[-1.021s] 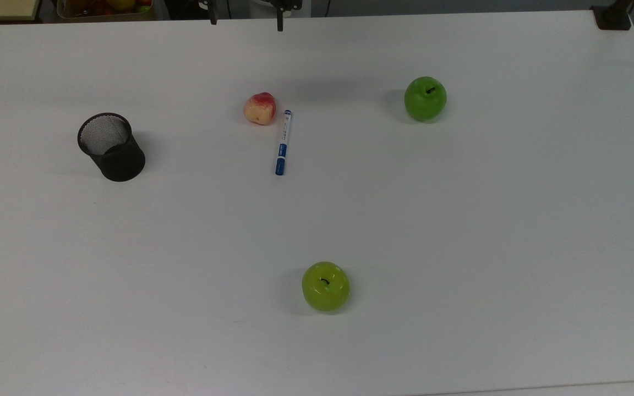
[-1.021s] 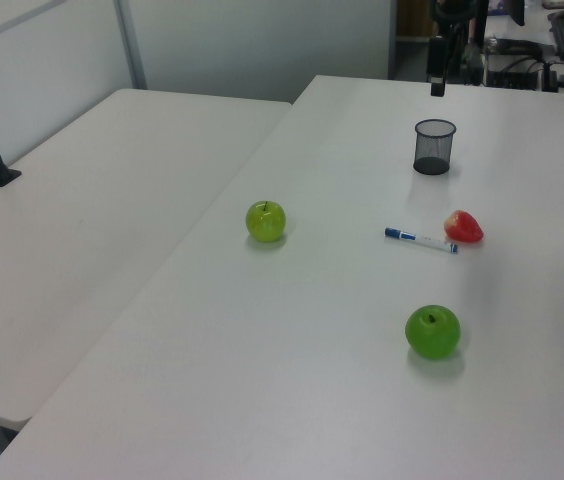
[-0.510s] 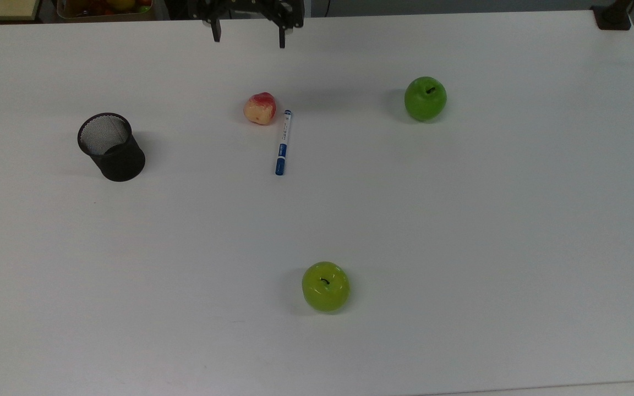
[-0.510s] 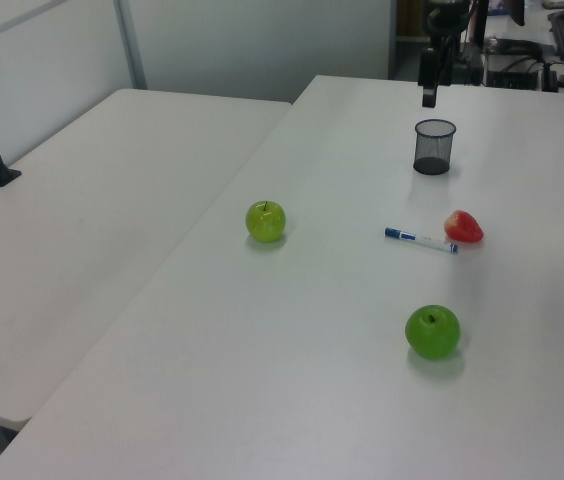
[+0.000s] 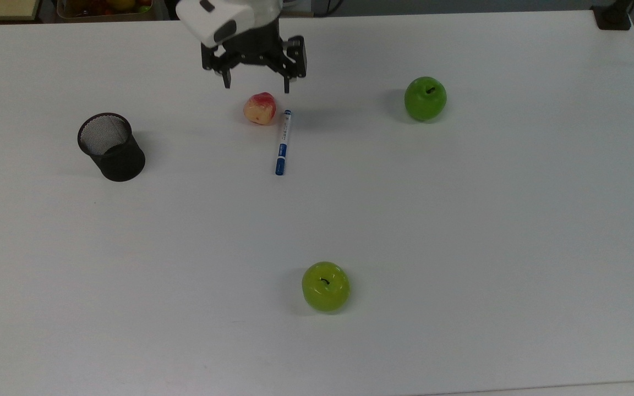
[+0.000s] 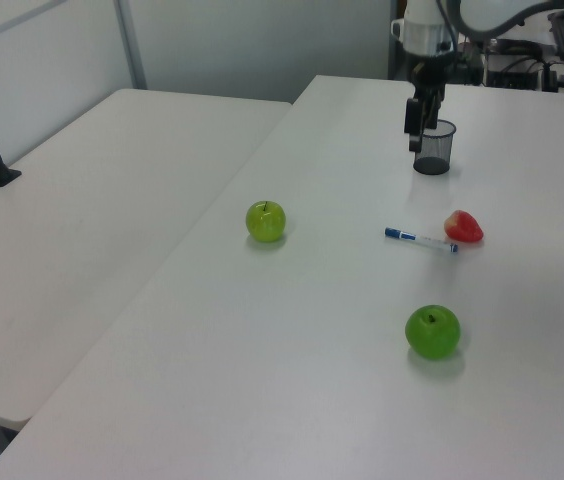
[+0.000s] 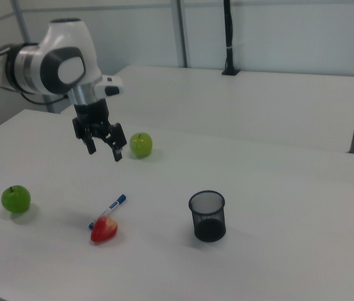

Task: Place marker
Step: 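Move the open gripper down toward the blue-capped white marker, then close the gripper on the marker near its blue cap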

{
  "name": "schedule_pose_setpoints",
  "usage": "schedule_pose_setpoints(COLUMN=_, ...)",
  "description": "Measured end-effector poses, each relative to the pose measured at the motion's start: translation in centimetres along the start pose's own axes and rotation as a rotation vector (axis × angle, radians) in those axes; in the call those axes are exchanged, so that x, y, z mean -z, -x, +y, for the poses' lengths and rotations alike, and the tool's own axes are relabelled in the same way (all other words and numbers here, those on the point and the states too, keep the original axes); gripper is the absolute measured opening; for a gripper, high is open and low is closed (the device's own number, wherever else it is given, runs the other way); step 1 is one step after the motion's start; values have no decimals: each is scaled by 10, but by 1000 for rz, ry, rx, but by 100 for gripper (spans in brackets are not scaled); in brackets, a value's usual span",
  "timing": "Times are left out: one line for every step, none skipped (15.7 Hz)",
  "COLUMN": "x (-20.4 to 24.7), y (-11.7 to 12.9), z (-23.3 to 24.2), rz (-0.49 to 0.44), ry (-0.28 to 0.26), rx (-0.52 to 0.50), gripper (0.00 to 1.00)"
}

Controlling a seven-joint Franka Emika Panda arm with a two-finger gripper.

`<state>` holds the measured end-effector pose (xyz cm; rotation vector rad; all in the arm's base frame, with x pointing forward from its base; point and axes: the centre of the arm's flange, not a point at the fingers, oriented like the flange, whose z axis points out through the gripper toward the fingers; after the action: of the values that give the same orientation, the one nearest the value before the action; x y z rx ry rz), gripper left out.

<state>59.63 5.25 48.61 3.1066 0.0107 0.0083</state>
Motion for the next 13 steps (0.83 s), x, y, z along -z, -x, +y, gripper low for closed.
schedule_pose_setpoints(x=-13, y=-2, z=-2, rz=-3, ry=-1, rx=3, gripper=100)
schedule_pose_setpoints(x=-24, y=-3, z=-3, rz=-8, ry=-1, rx=5, gripper=100)
schedule_pose_setpoints(x=-36, y=-5, z=-5, rz=-15, ry=-1, rx=7, gripper=100)
schedule_pose_setpoints(x=-47, y=-7, z=-6, rz=-21, ry=-1, rx=9, gripper=100)
schedule_pose_setpoints(x=-57, y=-9, z=-7, rz=-26, ry=-1, rx=10, gripper=100)
schedule_pose_setpoints(x=-66, y=-12, z=-8, rz=-29, ry=-2, rx=10, gripper=100)
schedule_pose_setpoints(x=-75, y=-15, z=-9, rz=-28, ry=-3, rx=8, gripper=100)
schedule_pose_setpoints(x=-84, y=-18, z=-9, rz=-29, ry=-3, rx=5, gripper=100)
schedule_pose_setpoints(x=-93, y=-21, z=-10, rz=-29, ry=-4, rx=-1, gripper=100)
schedule_pose_setpoints(x=-101, y=-23, z=-10, rz=-31, ry=-5, rx=-8, gripper=100)
schedule_pose_setpoints(x=-110, y=-25, z=-11, rz=-35, ry=-5, rx=-14, gripper=100)
schedule_pose_setpoints(x=-118, y=-27, z=-12, rz=-35, ry=-6, rx=-17, gripper=100)
schedule_pose_setpoints(x=-126, y=-29, z=-12, rz=-35, ry=-6, rx=-22, gripper=100)
